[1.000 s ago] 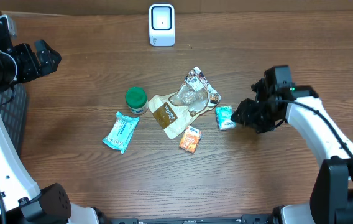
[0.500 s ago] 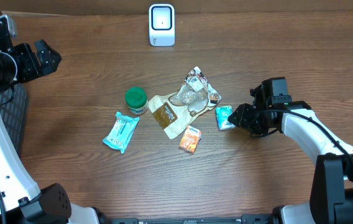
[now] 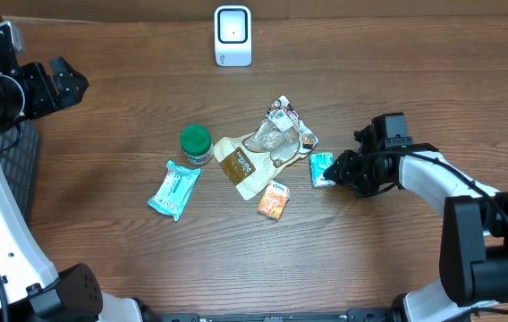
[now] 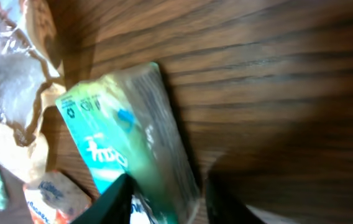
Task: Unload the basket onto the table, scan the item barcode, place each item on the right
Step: 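Raise the teal pack upright with the right gripper, then carry the teal pack up to the white scanner, then hold the teal pack in front of the scanner window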
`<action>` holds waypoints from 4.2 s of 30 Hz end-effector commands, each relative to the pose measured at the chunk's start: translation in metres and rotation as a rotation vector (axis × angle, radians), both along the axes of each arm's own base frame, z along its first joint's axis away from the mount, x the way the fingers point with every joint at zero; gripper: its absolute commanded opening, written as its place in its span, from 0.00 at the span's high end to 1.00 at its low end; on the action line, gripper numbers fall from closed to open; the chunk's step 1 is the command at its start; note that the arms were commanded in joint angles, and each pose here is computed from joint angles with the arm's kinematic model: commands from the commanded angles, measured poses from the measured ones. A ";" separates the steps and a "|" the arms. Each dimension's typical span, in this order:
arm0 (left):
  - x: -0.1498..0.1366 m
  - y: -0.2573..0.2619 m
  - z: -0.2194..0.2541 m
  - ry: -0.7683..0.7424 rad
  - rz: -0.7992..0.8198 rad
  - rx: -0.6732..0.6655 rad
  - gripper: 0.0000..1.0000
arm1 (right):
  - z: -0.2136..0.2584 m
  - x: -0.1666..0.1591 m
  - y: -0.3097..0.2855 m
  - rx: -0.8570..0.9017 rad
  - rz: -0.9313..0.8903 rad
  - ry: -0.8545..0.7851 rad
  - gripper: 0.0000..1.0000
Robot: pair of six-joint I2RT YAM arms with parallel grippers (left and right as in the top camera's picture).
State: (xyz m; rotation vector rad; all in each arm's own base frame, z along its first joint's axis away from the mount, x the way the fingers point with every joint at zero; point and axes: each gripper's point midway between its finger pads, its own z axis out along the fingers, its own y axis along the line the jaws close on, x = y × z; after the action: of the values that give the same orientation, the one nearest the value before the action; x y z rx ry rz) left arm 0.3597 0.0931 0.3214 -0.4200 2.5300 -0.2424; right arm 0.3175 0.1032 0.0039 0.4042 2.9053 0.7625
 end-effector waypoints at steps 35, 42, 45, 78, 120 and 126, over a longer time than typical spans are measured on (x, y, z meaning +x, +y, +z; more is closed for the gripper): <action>0.000 -0.003 0.008 -0.027 -0.026 0.008 0.00 | 0.294 0.006 0.096 1.048 0.405 -0.118 0.96; 0.000 -0.004 0.008 -0.027 -0.026 0.008 0.00 | 0.309 0.000 0.096 1.036 0.445 -0.191 0.96; 0.000 -0.003 0.008 -0.026 -0.026 0.008 0.00 | 0.309 0.000 0.096 1.035 0.447 -0.194 0.96; 0.000 -0.003 0.008 -0.026 -0.026 0.008 0.00 | 0.201 0.019 0.128 0.849 0.287 -0.223 0.96; 0.000 -0.004 0.008 -0.026 -0.025 0.007 0.00 | 0.235 0.279 0.188 -1.052 0.437 -1.283 0.96; 0.000 -0.004 0.008 -0.026 -0.026 0.007 0.00 | 0.180 0.297 0.205 -1.106 0.595 -1.317 0.96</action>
State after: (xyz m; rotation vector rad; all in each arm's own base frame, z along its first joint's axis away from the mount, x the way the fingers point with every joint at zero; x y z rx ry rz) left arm 0.3599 0.0922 0.3217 -0.4180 2.5286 -0.2504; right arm 0.6069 0.3029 0.2070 -0.6434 1.6948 -0.4359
